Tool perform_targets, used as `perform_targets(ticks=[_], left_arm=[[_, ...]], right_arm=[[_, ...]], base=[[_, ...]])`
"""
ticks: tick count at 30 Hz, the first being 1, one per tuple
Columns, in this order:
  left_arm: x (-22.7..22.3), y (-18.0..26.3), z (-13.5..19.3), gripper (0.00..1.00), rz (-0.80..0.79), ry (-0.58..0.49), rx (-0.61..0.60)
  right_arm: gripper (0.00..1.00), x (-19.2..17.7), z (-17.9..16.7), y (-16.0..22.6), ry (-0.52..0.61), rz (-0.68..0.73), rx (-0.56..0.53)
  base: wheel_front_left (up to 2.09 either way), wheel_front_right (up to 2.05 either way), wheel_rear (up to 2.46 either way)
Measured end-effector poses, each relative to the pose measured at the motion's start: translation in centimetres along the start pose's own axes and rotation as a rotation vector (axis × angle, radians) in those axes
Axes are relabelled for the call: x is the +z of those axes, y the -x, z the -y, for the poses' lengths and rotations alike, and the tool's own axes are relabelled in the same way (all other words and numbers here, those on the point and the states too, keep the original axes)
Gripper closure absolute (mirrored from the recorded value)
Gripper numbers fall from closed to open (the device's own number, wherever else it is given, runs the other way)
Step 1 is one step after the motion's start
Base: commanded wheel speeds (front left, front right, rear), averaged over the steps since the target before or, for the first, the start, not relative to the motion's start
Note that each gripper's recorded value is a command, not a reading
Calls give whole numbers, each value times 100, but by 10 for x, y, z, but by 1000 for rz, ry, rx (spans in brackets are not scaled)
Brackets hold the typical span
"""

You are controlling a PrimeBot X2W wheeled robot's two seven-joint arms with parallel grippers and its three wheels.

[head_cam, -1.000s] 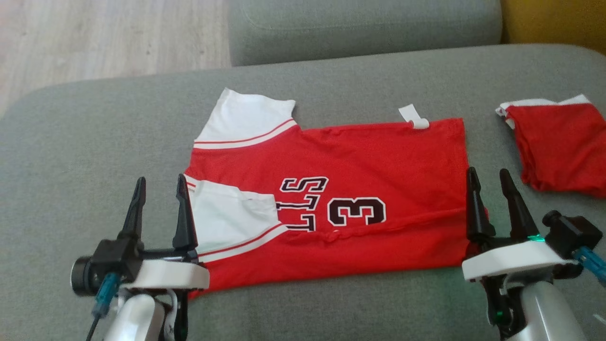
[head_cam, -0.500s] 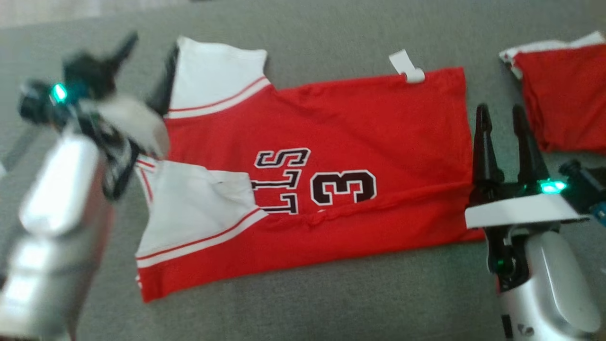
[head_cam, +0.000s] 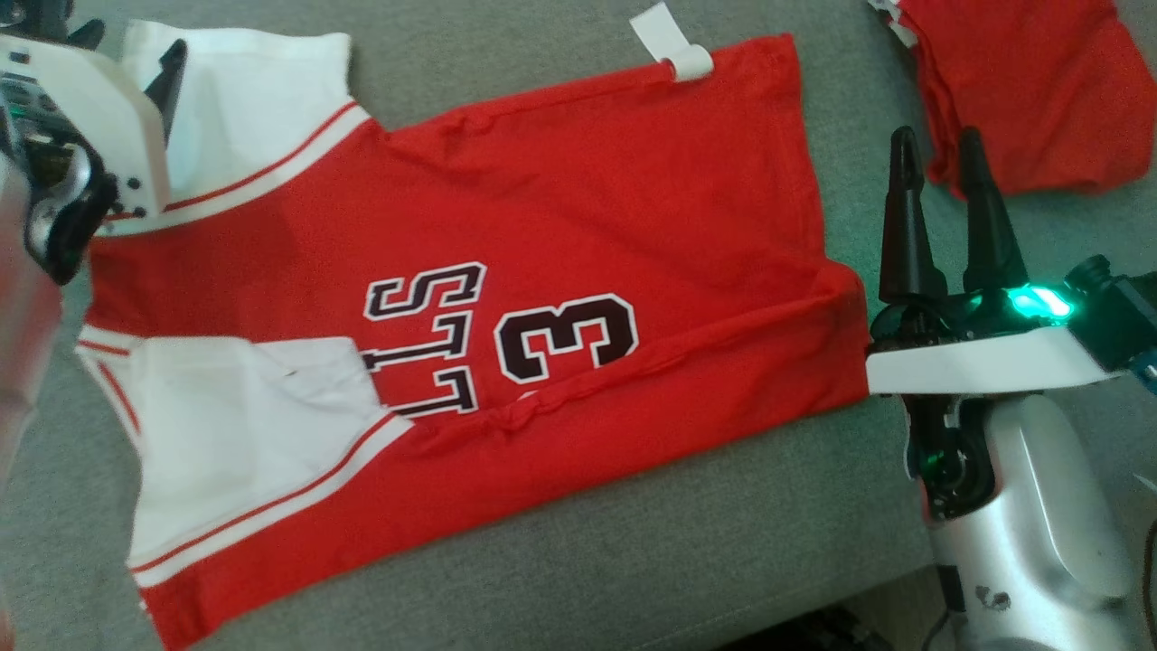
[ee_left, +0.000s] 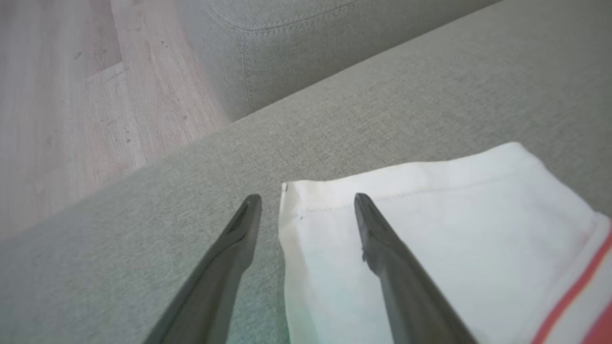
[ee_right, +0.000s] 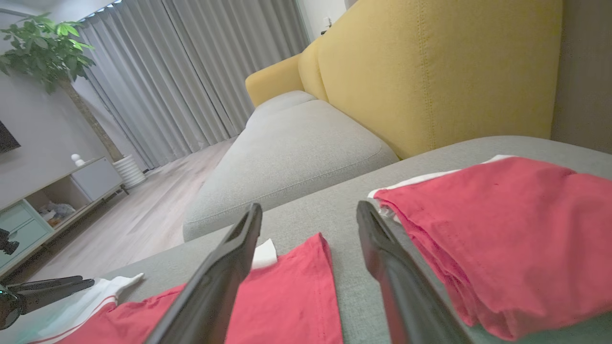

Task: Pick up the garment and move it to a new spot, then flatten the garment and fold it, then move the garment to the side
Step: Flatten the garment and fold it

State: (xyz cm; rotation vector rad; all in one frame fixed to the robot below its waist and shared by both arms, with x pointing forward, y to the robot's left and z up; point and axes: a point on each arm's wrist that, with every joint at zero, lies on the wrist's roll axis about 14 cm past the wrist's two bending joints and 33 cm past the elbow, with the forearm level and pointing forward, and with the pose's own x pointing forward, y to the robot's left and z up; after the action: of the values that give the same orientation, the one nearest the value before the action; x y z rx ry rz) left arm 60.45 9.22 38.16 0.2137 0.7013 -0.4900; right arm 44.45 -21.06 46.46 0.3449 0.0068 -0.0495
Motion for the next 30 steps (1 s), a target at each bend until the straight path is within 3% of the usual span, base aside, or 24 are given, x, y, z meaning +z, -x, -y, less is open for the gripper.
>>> perform_targets(ticks=[14, 15, 16, 17, 23, 30], left_arm=[[-19, -25, -5, 0, -112, 32, -18], [-20, -25, -3, 11, -123, 43, -27], [-20, -24, -1, 91, -130, 52, -37], [-20, -23, 3, 100, -136, 60, -51], [-16, -6, 17, 100, -112, 88, -99], [25, 32, 17, 100, 138, 48, -82]], right_arm=[[0, -5, 15, 2, 18, -7, -42], [0, -5, 16, 2, 18, -6, -42], [0, -4, 16, 2, 18, -5, -43], [0, -3, 16, 2, 17, -3, -43], [0, -3, 6, -1, 54, -20, -9], [0, -5, -8, -20, 147, -100, 36]], base=[[0, 0, 0], [0, 0, 0], [0, 0, 0], [0, 0, 0], [0, 0, 0], [0, 0, 0]])
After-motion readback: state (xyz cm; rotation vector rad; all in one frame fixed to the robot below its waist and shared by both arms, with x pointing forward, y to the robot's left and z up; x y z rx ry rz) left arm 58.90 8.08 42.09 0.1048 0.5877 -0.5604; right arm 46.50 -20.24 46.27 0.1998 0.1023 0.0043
